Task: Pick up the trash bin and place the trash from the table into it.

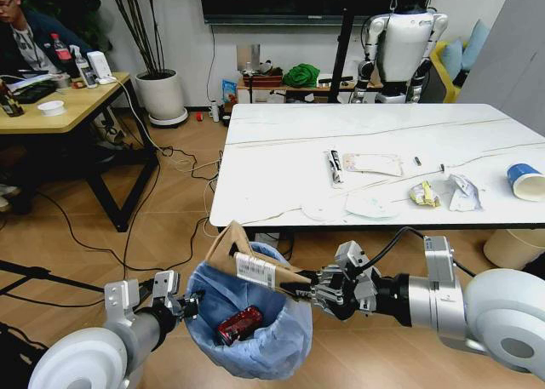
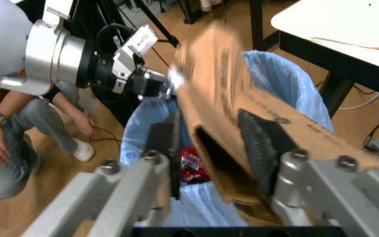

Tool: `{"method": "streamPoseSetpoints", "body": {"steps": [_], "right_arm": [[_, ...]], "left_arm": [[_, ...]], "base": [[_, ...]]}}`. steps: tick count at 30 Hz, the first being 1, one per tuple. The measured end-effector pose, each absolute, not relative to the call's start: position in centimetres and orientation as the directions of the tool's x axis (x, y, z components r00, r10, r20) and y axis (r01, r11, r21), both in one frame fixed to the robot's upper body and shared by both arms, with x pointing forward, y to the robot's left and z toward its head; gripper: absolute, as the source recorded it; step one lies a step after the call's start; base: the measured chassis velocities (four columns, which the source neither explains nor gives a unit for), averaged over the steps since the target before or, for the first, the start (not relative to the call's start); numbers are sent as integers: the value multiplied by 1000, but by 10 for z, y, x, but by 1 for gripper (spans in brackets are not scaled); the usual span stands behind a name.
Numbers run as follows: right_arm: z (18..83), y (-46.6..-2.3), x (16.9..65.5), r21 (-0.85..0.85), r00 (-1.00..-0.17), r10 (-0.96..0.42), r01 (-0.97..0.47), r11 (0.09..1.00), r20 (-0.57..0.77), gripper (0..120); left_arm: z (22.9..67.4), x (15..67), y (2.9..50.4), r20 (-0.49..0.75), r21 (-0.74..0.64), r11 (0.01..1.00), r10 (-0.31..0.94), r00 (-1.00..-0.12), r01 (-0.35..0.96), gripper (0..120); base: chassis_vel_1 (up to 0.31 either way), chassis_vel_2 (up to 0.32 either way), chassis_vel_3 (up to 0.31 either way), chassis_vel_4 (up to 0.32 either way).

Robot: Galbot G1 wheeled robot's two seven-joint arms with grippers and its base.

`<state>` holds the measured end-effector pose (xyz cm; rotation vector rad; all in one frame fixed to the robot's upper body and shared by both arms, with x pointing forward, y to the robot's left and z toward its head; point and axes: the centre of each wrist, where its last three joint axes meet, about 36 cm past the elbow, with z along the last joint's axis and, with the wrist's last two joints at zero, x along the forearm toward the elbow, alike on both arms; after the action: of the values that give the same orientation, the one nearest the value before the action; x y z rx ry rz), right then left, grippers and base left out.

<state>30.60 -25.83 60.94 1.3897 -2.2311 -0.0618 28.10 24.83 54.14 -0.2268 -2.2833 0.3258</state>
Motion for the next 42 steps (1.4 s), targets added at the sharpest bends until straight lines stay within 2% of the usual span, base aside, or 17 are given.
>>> {"method": "streamPoseSetpoints", "body": {"steps": [4, 6, 9, 10, 13, 14, 17, 19, 20, 24, 33, 42], "right_arm": [[610, -258, 306, 295, -354, -852, -828, 477, 385, 55], [610, -258, 307, 294, -356, -853, -828, 477, 381, 59], [613, -259, 308, 281, -374, -854, -829, 483, 362, 74], [613, -259, 308, 281, -374, -854, -829, 483, 362, 74], [617, -261, 309, 264, -407, -849, -825, 500, 336, 87], [617, -261, 309, 264, -407, -849, -825, 500, 336, 87], [621, -261, 311, 249, -471, -830, -801, 545, 300, 97], [625, -260, 312, 232, -541, -796, -766, 599, 272, 99], [625, -260, 312, 232, -541, -796, -766, 599, 272, 99], [629, -265, 327, 219, -654, -719, -685, 695, 236, 100], [607, -280, 375, 233, -794, -554, -506, 831, 251, 100], [579, -261, 403, 241, -838, -460, -401, 884, 292, 100]], "left_arm": [[542, 281, 249, 700, -302, 951, 264, -664, 59, 0], [542, 281, 249, 700, -303, 951, 264, -663, 59, 0], [541, 281, 248, 701, -306, 950, 267, -662, 59, 0], [541, 281, 248, 701, -306, 950, 267, -662, 59, 0], [540, 280, 247, 702, -304, 951, 266, -661, 60, 0], [540, 280, 247, 702, -304, 951, 266, -661, 60, 0], [539, 280, 247, 703, -302, 951, 266, -659, 62, 0], [538, 279, 246, 704, -296, 953, 265, -660, 67, 0], [538, 279, 246, 704, -296, 953, 265, -660, 67, 0], [539, 277, 245, 702, -298, 952, 271, -659, 73, 0], [542, 273, 244, 700, -298, 951, 275, -659, 80, 0], [545, 272, 244, 698, -293, 952, 275, -661, 87, 0]], "base": [[0, 0, 0, 0], [0, 0, 0, 0], [0, 0, 0, 0], [0, 0, 0, 0], [0, 0, 0, 0], [0, 0, 0, 0], [0, 0, 0, 0], [0, 0, 0, 0], [0, 0, 0, 0], [0, 0, 0, 0], [0, 0, 0, 0], [0, 0, 0, 0]]}}
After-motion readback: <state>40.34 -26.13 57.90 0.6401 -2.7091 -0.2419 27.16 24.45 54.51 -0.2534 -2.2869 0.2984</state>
